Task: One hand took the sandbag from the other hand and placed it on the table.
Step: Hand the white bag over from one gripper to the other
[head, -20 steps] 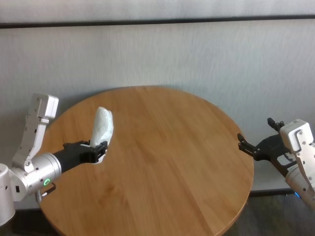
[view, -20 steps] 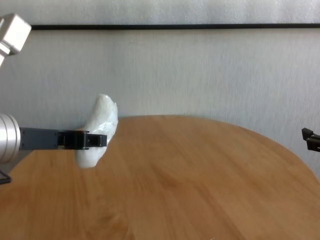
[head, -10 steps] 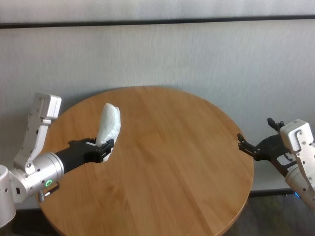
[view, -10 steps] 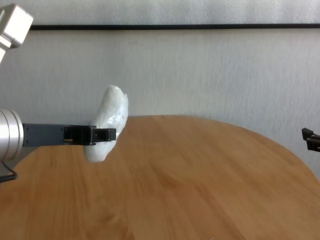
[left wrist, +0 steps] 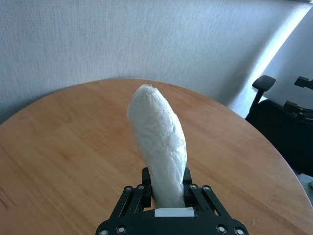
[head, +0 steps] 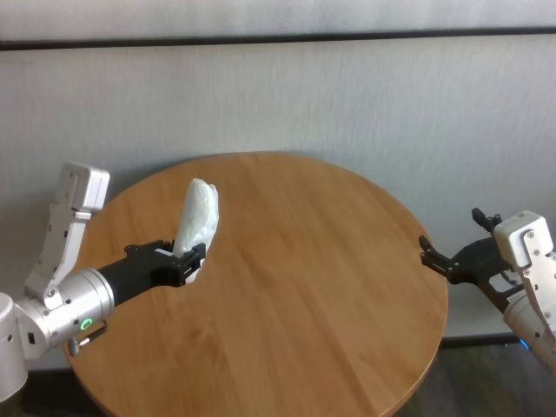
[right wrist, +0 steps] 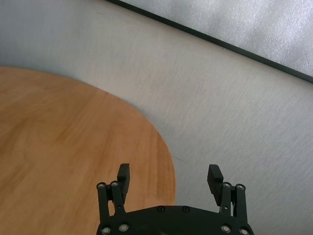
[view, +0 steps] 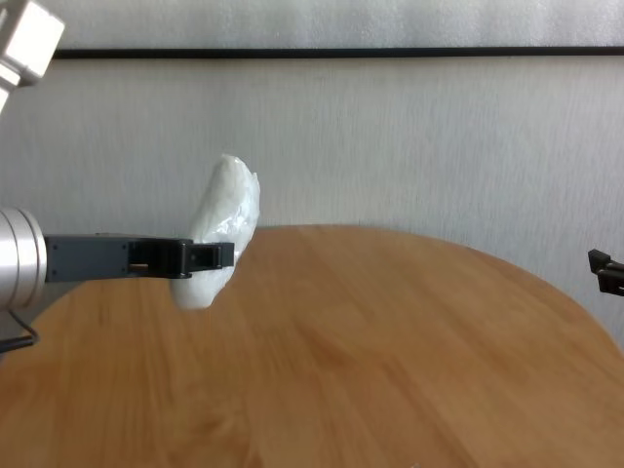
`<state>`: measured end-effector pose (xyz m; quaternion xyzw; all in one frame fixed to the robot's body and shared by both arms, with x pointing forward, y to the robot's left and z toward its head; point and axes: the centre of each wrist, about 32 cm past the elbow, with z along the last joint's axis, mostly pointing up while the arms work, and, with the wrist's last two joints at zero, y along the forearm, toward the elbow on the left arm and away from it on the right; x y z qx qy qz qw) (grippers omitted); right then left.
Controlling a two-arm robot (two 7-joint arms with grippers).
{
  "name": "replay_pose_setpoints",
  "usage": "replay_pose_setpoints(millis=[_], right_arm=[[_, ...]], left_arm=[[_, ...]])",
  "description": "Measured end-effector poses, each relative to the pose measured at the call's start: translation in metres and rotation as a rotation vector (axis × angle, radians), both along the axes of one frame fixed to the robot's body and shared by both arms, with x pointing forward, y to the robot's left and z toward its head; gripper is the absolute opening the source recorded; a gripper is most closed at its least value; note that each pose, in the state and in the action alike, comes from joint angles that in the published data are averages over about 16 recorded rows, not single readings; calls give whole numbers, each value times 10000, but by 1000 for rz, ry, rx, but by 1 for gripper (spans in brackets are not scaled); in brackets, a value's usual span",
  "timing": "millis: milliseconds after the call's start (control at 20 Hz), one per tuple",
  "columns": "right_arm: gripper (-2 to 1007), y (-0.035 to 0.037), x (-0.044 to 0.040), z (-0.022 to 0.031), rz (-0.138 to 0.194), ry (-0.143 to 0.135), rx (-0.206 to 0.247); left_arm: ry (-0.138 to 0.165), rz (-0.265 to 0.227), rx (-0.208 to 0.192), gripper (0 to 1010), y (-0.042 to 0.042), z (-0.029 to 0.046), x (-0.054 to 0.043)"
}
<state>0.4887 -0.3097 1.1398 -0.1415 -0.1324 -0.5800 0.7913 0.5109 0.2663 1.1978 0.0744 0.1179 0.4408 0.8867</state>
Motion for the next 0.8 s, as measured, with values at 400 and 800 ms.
replay_pose_setpoints(millis=[400,800], right_arm=[[1001,0,0,0,0,0,0],[1001,0,0,0,0,0,0]], left_arm=[[-11,-11,3,360,5,9,3],[-25,-25,12,360,6,18,1]])
